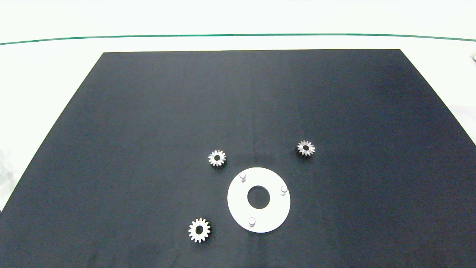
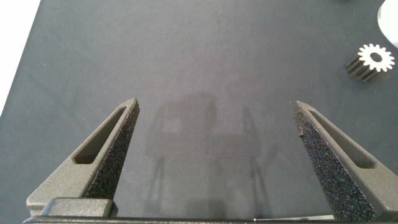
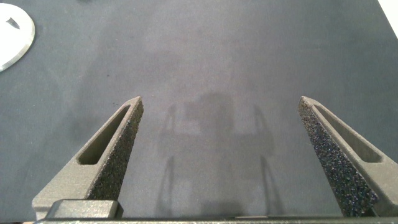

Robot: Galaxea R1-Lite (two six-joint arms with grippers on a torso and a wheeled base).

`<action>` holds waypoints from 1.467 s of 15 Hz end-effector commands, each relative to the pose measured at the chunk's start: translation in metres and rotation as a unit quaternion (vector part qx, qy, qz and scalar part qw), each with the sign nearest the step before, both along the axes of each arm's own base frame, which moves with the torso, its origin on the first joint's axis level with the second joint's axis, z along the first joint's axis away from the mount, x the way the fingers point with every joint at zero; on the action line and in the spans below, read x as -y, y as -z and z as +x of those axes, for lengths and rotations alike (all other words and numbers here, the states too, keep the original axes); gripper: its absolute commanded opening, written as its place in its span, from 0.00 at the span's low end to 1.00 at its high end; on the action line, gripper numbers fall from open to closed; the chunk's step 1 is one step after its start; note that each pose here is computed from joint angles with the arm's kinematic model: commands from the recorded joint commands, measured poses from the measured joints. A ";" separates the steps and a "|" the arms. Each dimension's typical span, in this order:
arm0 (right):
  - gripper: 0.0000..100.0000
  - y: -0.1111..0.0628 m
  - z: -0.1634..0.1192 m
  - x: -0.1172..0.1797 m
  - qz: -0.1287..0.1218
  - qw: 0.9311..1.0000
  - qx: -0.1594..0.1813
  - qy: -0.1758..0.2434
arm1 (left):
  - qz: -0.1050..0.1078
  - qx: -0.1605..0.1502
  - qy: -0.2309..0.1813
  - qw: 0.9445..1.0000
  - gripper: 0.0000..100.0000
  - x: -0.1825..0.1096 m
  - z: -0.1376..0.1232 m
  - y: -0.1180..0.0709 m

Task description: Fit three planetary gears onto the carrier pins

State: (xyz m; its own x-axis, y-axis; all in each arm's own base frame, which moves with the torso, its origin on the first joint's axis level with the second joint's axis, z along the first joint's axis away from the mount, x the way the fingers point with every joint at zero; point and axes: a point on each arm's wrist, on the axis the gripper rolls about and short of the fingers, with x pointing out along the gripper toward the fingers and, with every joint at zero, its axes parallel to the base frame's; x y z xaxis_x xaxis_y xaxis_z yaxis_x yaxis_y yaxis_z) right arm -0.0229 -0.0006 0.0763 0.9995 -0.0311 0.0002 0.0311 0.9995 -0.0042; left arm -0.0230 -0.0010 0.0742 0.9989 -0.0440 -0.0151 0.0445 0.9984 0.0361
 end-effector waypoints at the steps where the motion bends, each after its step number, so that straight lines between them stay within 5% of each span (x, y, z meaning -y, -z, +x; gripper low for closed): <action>1: 1.00 0.000 0.000 0.000 0.001 1.000 -0.001 0.000 | 0.000 -0.001 0.000 1.000 1.00 0.000 0.000 0.000; 7: 1.00 0.000 0.000 0.000 -0.005 1.000 -0.001 0.005 | 0.002 -0.002 -0.004 1.000 1.00 0.000 0.000 -0.001; 8: 1.00 -0.002 0.000 0.000 -0.015 1.000 0.002 0.010 | 0.019 -0.002 -0.002 1.000 1.00 0.000 0.000 -0.006; 9: 1.00 -0.011 -0.003 0.000 -0.036 0.999 0.013 0.006 | 0.047 -0.013 0.003 0.999 1.00 0.000 -0.001 -0.025; 10: 1.00 -0.027 -0.005 0.000 -0.049 0.998 0.025 0.004 | 0.052 -0.046 0.007 0.998 1.00 0.000 0.002 -0.049; 13: 1.00 -0.090 0.013 0.000 -0.053 0.998 -0.017 -0.032 | 0.055 -0.099 0.008 0.994 1.00 0.000 0.045 -0.133; 16: 1.00 -0.143 0.062 -0.003 -0.066 0.994 -0.075 -0.045 | 0.085 -0.132 0.011 0.987 1.00 0.000 0.096 -0.196; 20: 1.00 -0.181 0.152 -0.015 -0.076 0.983 -0.148 -0.075 | 0.080 -0.244 0.008 0.966 1.00 -0.002 0.120 -0.216; 22: 1.00 -0.184 0.194 -0.031 -0.080 0.973 -0.178 -0.123 | 0.068 -0.244 -0.014 0.967 1.00 -0.006 0.122 -0.219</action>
